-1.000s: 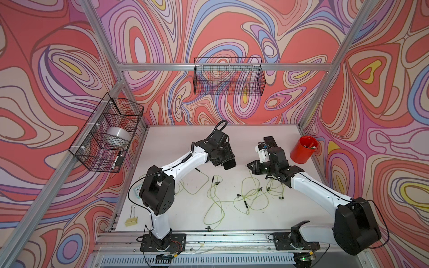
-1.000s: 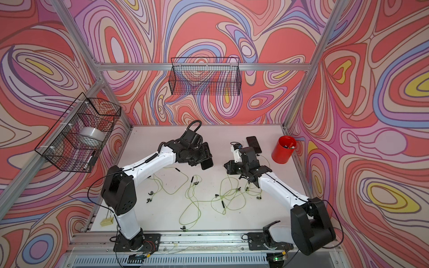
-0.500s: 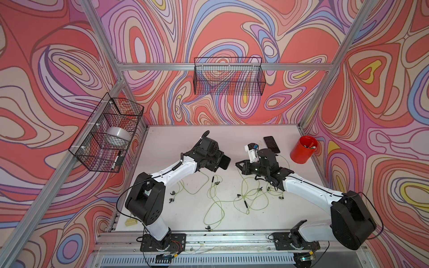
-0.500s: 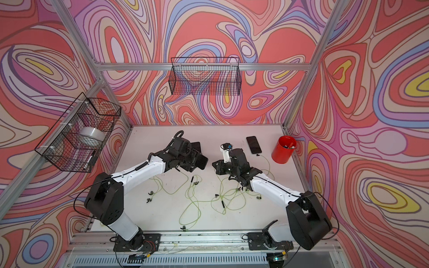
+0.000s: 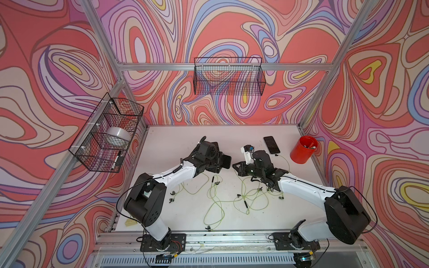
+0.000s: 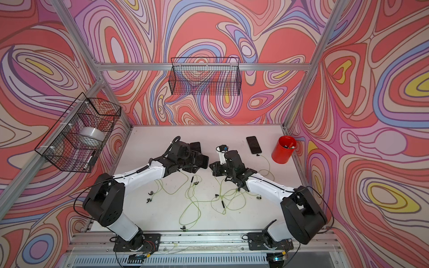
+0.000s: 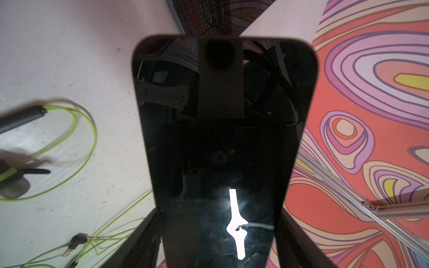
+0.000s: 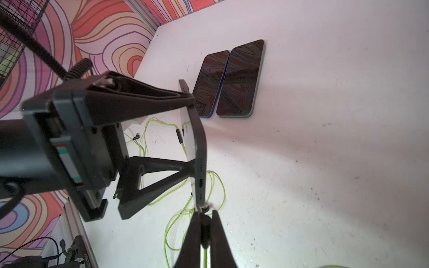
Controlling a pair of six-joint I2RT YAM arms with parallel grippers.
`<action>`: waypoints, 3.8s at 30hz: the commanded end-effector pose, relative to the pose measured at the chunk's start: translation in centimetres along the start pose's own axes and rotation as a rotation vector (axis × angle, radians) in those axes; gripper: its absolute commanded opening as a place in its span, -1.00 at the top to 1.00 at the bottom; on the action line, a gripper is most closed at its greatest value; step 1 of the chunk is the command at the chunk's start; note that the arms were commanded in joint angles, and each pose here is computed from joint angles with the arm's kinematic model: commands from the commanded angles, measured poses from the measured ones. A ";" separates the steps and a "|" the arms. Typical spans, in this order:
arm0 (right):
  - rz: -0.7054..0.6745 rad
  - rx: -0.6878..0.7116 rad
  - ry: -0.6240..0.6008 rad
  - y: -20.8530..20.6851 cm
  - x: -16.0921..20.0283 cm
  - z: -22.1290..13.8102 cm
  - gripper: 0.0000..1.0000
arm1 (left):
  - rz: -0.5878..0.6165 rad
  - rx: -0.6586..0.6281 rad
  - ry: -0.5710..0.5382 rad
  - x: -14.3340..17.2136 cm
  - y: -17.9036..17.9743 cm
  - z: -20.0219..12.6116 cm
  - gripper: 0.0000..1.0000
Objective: Plug wired earphones into phones
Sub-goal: Insert the wired earphone into the phone.
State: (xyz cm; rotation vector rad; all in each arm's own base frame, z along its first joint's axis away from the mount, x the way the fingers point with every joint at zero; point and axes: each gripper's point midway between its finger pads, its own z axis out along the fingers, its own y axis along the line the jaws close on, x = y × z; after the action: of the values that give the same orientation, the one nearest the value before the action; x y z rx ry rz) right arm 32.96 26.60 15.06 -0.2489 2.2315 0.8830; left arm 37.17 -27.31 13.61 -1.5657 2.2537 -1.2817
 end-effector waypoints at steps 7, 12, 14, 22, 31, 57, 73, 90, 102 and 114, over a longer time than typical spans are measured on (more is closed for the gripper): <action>-0.005 -0.002 -0.032 0.7 -1.3 0.5 1.00 | -0.017 0.085 0.049 1.0 -1.9 -0.9 1.00; -0.007 0.005 -0.039 0.6 -1.5 0.7 1.00 | -0.015 0.086 0.062 1.1 -1.7 -0.6 1.00; -0.009 0.010 -0.041 0.5 -1.5 0.7 1.00 | -0.017 0.084 0.062 1.0 -1.5 -0.5 1.00; -0.009 0.020 -0.052 0.3 -1.8 1.2 1.00 | -0.012 0.089 0.072 1.2 -1.5 -0.5 1.00; -0.015 0.035 -0.075 0.2 -2.2 0.6 1.00 | -0.027 0.085 0.062 0.8 -1.0 -0.3 1.00; -0.015 0.052 -0.047 -0.1 -1.1 1.2 1.00 | -0.041 0.100 0.075 1.0 -1.1 0.0 1.00; -0.055 0.061 -0.140 0.5 -2.5 1.6 1.00 | -0.110 0.113 0.141 3.1 -1.0 0.9 1.00; -0.125 0.048 -0.140 0.7 -2.0 2.4 1.00 | -0.159 0.119 0.196 5.0 -1.3 1.3 1.00; -0.147 0.056 -0.084 0.2 -0.2 3.0 1.00 | -0.153 0.129 0.200 5.6 -2.2 0.9 1.00; -0.018 0.172 0.098 -4.2 -1.8 -2.7 -0.04 | 0.208 -0.090 -0.032 0.5 -1.4 2.3 1.00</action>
State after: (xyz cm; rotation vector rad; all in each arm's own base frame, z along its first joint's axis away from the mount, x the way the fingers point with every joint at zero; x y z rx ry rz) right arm 36.05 23.43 15.52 -0.2564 2.2966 0.6834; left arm 38.51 -29.30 13.96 -1.4918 2.2961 -1.2523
